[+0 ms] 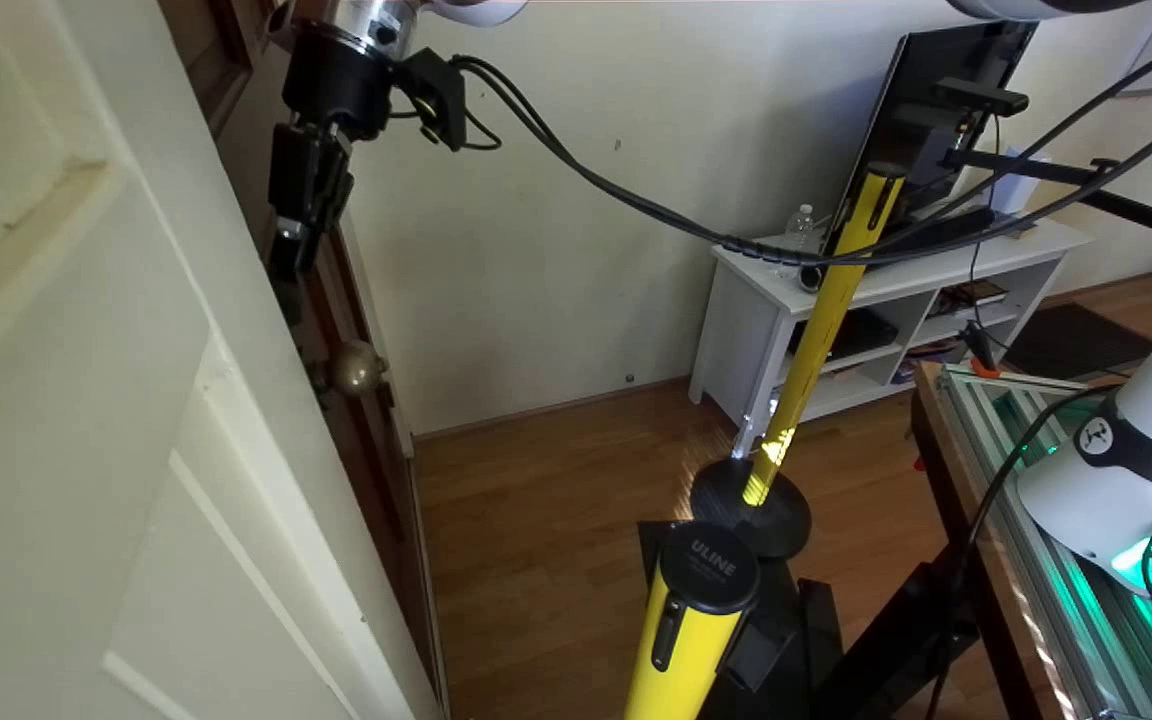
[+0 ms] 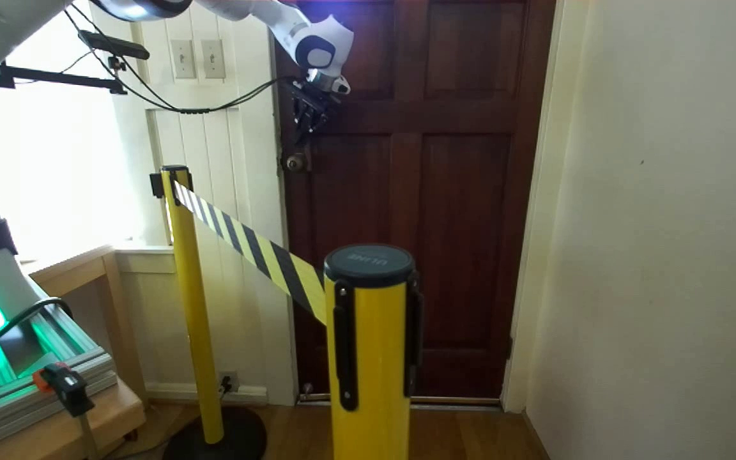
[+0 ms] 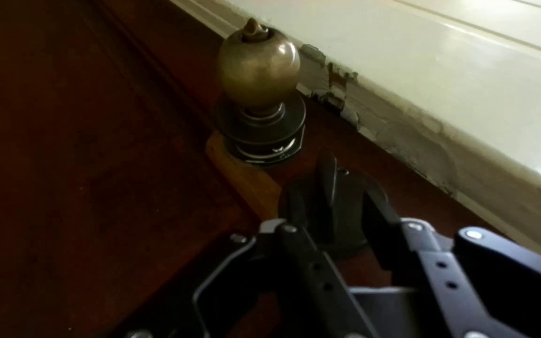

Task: Unlock the door

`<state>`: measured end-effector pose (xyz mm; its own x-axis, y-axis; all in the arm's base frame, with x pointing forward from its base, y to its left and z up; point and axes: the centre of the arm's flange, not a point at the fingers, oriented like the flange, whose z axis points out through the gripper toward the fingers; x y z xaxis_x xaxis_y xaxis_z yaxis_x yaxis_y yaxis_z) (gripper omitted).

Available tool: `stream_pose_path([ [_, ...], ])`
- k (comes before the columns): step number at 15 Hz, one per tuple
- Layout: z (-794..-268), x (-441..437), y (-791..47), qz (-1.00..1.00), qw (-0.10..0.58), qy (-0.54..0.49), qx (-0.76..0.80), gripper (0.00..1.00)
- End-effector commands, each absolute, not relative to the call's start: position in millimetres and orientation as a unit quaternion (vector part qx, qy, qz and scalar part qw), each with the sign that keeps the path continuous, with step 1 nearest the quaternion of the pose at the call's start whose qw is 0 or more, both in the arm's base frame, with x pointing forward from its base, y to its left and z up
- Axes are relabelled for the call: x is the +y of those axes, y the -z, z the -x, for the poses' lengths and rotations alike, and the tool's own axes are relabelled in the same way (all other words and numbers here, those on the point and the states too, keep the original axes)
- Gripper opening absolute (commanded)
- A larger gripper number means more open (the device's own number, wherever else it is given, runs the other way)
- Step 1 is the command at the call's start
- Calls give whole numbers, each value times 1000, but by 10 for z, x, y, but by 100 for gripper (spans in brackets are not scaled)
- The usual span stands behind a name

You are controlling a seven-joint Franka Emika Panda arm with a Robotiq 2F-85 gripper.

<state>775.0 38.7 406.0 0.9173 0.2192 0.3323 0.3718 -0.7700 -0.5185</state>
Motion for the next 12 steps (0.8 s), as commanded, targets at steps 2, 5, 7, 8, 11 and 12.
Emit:
stream_pose_path([
  [2, -7977, 404, -4028, 930, 300, 125, -170, 35],
  [5, -8003, 445, -3991, 928, 304, 128, -172, 27],
  [7, -8009, 456, -3972, 928, 305, 127, -174, 18],
  [8, -8012, 454, -3975, 928, 305, 126, -175, 12],
  [11, -7987, 473, -4001, 927, 305, 125, -179, 2],
  [12, -7959, 494, -4024, 929, 301, 123, -176, 3],
])
